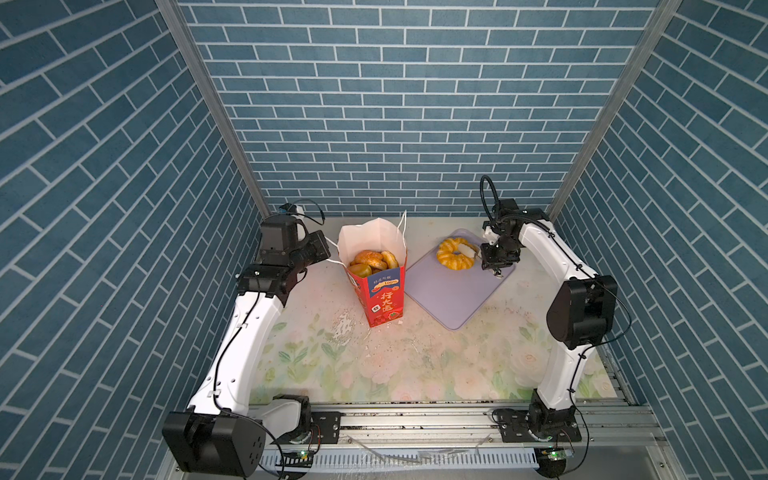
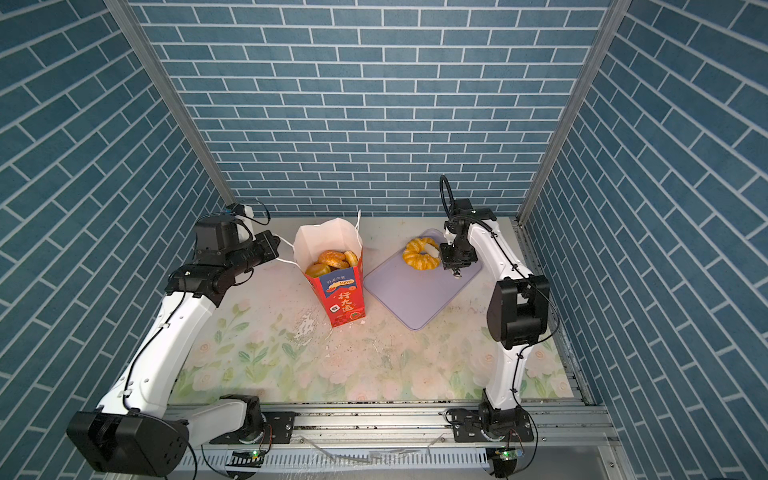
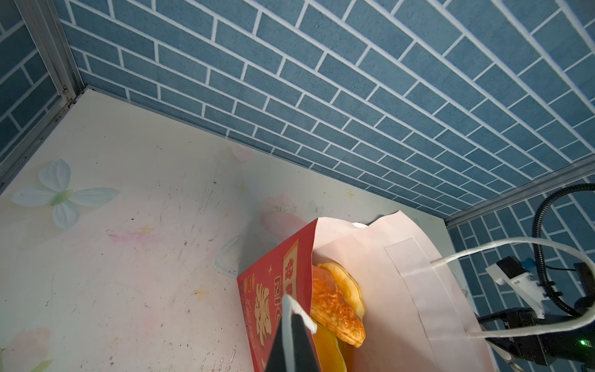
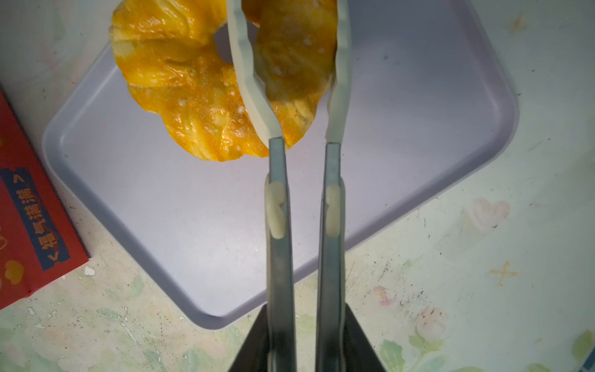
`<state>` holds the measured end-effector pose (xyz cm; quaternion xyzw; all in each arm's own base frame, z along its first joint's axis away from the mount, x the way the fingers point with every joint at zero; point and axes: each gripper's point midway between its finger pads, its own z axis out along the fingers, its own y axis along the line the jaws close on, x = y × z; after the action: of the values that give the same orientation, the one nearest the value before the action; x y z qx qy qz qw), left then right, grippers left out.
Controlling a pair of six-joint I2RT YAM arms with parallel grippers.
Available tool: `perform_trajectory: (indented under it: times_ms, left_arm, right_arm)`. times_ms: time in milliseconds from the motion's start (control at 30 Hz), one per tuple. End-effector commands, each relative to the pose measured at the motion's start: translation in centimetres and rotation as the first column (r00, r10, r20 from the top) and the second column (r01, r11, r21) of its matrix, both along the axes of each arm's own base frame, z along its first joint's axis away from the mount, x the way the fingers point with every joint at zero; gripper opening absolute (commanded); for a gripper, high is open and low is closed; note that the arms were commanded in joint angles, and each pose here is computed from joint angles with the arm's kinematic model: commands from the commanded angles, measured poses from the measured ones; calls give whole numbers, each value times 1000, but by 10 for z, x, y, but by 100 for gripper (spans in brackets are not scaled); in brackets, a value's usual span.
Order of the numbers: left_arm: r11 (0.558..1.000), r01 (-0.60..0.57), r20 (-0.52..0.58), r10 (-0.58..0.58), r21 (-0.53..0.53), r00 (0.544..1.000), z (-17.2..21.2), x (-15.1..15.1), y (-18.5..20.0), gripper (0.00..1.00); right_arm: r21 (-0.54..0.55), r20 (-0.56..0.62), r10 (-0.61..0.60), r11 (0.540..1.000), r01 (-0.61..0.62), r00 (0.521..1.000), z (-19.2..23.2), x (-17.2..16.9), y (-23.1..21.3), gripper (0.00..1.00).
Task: Place the fake bread into the paper bag
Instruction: 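Lift the ring donut with the tongs and carry it over the bag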
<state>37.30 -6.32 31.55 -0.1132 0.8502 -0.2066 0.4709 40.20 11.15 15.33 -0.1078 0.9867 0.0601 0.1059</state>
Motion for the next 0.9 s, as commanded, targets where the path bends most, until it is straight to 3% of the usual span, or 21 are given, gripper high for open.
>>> perform_trajectory:
  times_ms: [0,133,267,400,567,733,867]
  left_arm:
    - [1000,18,22,-18,5,1000,3,-1,-3,0]
    - [1000,21,22,-21,2,1000,3,0,-4,0]
    - [1000,27,22,-27,-2,999,2,1,-5,0]
    - [999,33,27,-32,-11,999,3,3,-7,0]
    - [999,36,22,-35,-22,999,1,3,-8,0]
    - [999,35,23,-35,-34,999,0,2,-9,0]
    - [999,36,24,-35,-40,999,1,1,-11,0]
  right_arm:
    - [21,126,-40,999,37,991,39,3,-5,7]
    - [24,252,-57,998,52,966,85,-1,-12,6]
    - [100,423,-60,995,19,904,150,-7,-6,6]
    - [121,582,-12,990,-71,813,218,-19,12,4]
    - [24,740,142,971,-237,657,288,-38,58,4]
    - [-62,807,302,898,-436,507,320,-64,124,4]
    - [-190,781,468,809,-556,414,306,-82,167,4]
